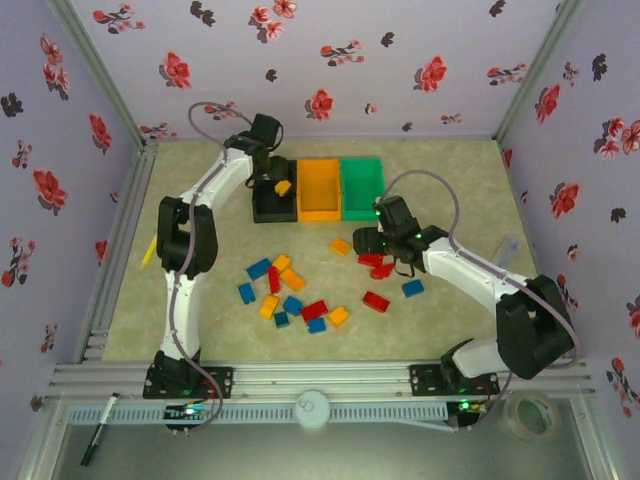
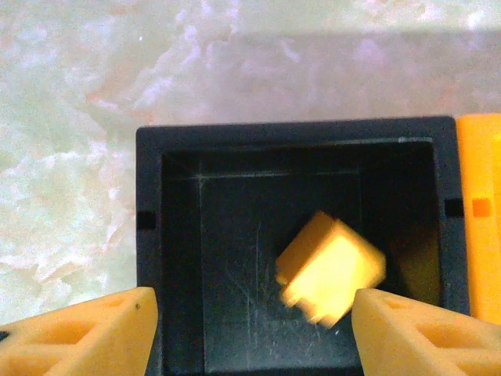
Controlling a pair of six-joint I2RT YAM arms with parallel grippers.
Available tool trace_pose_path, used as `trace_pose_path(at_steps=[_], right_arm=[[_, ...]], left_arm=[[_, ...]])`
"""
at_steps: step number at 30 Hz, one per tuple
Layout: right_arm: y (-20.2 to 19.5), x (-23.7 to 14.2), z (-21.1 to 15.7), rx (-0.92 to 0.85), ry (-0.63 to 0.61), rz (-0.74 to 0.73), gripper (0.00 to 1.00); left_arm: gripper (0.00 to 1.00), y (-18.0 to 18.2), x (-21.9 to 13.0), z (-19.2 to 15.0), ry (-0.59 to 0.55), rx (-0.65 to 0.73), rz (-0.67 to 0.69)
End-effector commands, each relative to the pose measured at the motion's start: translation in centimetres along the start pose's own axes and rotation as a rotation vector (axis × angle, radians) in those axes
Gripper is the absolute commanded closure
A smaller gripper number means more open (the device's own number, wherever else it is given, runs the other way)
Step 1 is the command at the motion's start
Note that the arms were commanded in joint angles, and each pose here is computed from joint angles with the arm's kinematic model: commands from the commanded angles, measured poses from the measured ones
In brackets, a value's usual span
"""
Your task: Sort the legos into containers by color
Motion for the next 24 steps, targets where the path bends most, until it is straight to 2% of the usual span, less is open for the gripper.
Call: trace_pose_path(at_steps=[1, 6, 12, 19, 24], right_arm=[[-0.7, -0.2, -0.4, -0.008, 0.011, -0.035, 0.17], [-0.5, 0.1, -0.6, -0.042, 0.037, -0.015, 0.16], [-0.7, 1.0, -1.1, -0.035, 0.102, -0.052, 0.17], [-0.8, 2.5, -1.9, 0.003, 0.167, -0.073, 0.14], [-0.7, 3.2, -2.1, -0.050, 0.208, -0.090, 0.14]], left_arm=[[0.31, 0.3, -4.6, 0.3, -0.086, -0.013, -0.025], [0.30, 0.0, -8.1, -2.0, -0.142, -0.035, -0.044], [0.30, -0.6, -11.1, -5.7, -0.148, -0.044, -0.064], [0.29, -0.6, -12.5, -9.8, -0.123, -0.095, -0.073], [0.29, -0.5, -13.1, -10.5, -0.114, -0.072, -0.066]])
Point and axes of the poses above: each hand's point on the last joint's axis, 136 mm out from that joint toward the fingers, its own x axis out along the fingers, its own y axis along the line the jaws close on, z = x × y, the point moved 9 cm from there along -x, back along the fingers, and after that the axes turned 13 degrees about x, right-handed, at the moved point
